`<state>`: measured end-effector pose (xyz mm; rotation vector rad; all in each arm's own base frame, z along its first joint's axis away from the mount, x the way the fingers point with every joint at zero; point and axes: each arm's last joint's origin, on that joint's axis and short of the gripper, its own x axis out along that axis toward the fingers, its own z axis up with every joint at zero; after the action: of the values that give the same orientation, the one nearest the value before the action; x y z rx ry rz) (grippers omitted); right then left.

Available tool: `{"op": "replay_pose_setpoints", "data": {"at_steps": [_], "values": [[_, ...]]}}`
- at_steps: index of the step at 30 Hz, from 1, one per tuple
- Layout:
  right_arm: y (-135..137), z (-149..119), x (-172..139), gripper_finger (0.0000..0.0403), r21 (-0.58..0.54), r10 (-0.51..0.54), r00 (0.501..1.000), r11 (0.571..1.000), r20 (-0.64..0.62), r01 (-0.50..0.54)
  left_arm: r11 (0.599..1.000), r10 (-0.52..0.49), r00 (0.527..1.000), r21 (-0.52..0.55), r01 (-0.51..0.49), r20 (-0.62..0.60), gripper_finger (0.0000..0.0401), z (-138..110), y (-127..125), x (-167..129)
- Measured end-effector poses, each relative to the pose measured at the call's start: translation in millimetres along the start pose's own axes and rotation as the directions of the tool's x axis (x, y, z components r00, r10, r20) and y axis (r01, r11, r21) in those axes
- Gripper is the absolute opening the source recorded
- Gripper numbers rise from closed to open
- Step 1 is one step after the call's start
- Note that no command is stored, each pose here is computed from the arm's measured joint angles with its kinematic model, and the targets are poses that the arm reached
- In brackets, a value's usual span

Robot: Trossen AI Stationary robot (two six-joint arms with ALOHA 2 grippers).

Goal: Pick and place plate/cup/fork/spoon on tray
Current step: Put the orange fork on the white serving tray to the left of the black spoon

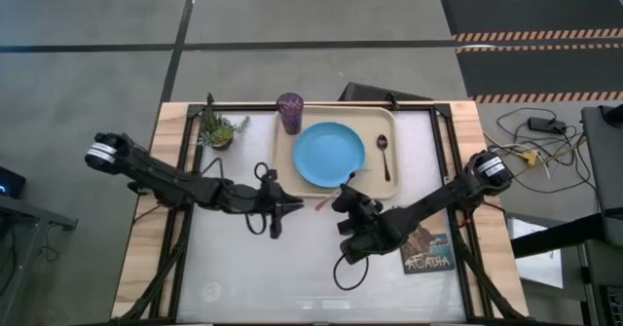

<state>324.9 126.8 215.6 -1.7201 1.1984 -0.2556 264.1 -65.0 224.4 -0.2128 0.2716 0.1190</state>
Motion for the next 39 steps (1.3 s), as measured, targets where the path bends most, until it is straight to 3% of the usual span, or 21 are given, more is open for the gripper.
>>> {"op": "replay_pose_setpoints", "data": {"at_steps": [8, 13, 18, 25, 39], "values": [[-4.3, 2.8, 1.7, 0.0009, -0.083, -0.015, 1.000, 0.996, 0.011, 0.016, 1.000, -0.001, 0.999, -0.019, 0.002, 0.043, 0.0140, -8.7, -0.4, 19.0], [-6.7, 4.8, 1.7, 0.0009, -0.132, -0.026, 0.999, 0.991, 0.020, 0.028, 0.999, 0.027, 0.996, -0.041, -0.024, 0.088, 0.0178, -10.3, 5.0, 29.4], [-9.8, 7.0, 1.5, 0.0009, -0.162, -0.039, 0.999, 0.986, 0.030, 0.044, 0.998, 0.038, 0.993, -0.056, -0.031, 0.114, 0.0183, -15.9, 9.3, 42.0], [-11.7, 6.6, 4.7, 0.0009, -0.201, -0.039, 0.999, 0.979, 0.027, 0.044, 0.998, -0.037, 0.993, -0.053, 0.044, 0.112, 0.0183, -17.4, 4.3, 55.8], [-14.7, 7.2, 7.8, 0.0009, -0.254, -0.043, 0.999, 0.966, 0.032, 0.049, 0.994, 0.023, 0.995, -0.105, -0.012, 0.099, 0.0182, -22.4, 11.0, 64.3]]}}
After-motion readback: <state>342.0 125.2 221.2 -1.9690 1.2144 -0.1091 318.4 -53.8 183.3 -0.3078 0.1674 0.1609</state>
